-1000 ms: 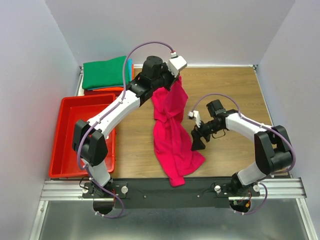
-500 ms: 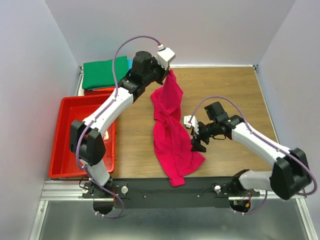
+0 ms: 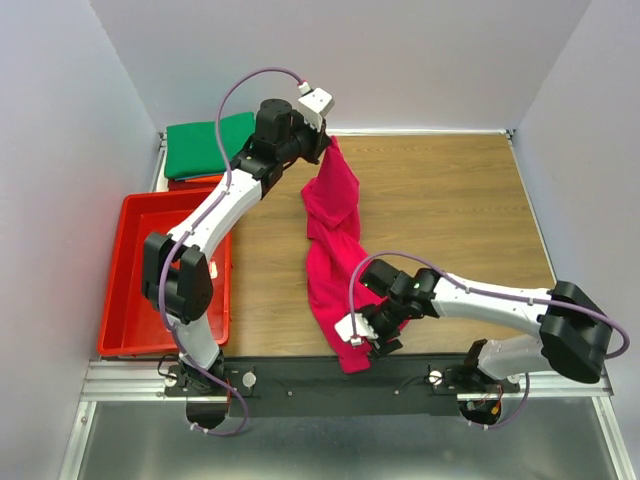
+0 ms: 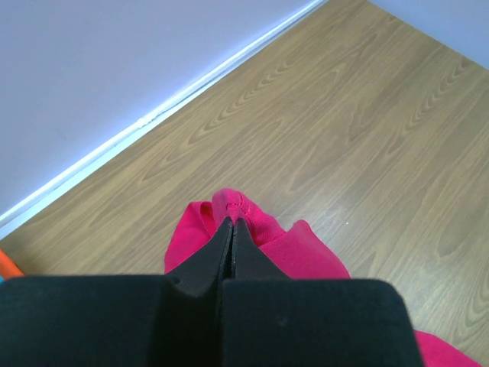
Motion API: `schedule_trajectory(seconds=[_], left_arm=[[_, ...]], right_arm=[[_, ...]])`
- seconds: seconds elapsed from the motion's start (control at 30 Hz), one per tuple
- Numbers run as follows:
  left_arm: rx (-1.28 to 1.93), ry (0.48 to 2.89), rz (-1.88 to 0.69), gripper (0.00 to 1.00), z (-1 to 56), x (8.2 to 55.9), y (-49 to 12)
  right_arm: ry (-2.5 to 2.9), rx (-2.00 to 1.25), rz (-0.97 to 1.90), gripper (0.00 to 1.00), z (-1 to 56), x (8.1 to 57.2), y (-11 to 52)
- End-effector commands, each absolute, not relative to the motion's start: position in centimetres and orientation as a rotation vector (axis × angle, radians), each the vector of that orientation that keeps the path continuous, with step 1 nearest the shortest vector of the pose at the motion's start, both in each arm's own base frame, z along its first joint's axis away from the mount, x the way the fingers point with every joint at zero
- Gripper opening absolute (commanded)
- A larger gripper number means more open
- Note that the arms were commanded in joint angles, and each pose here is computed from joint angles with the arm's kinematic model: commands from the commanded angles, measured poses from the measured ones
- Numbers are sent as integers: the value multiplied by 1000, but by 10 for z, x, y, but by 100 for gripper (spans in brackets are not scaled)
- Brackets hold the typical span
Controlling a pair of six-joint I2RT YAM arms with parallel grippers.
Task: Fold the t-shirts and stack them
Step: Flatten the tshirt out
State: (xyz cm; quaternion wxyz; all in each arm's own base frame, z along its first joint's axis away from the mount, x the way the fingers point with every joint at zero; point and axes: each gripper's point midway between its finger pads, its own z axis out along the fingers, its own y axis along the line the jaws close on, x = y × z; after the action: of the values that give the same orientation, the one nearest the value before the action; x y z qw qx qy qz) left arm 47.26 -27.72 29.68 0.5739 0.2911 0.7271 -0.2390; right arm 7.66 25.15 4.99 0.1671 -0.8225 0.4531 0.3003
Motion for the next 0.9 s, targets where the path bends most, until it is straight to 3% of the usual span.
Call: schedule_trajectory(seconds=[0.0, 0.17, 0.33, 0.67, 0.73, 0.77, 0.8, 0.87], left_arm=[[678, 1675, -599, 0, 302, 477, -281], [681, 1675, -601, 0, 303, 476, -279], [689, 1678, -614, 0, 304, 471, -280], [700, 1666, -615, 0, 312, 464, -277], [699, 1665, -615, 0, 314, 464, -276], [699, 1661, -615, 0, 316, 464, -276], [700, 1656, -611, 0, 318, 464, -276], [697, 1650, -605, 0, 323, 464, -274]], right_arm=[[1276, -2405, 774, 73, 33, 69, 242], [1278, -2418, 734, 70, 20, 68, 248], [1303, -2406, 667, 60, 14, 77, 254], [1402, -2309, 506, 22, 31, 103, 238], [1434, -2254, 528, 9, 39, 109, 233], [1445, -2236, 538, 9, 41, 111, 231], [1460, -2202, 544, 0, 46, 114, 229], [1521, -2085, 545, 0, 60, 128, 222]])
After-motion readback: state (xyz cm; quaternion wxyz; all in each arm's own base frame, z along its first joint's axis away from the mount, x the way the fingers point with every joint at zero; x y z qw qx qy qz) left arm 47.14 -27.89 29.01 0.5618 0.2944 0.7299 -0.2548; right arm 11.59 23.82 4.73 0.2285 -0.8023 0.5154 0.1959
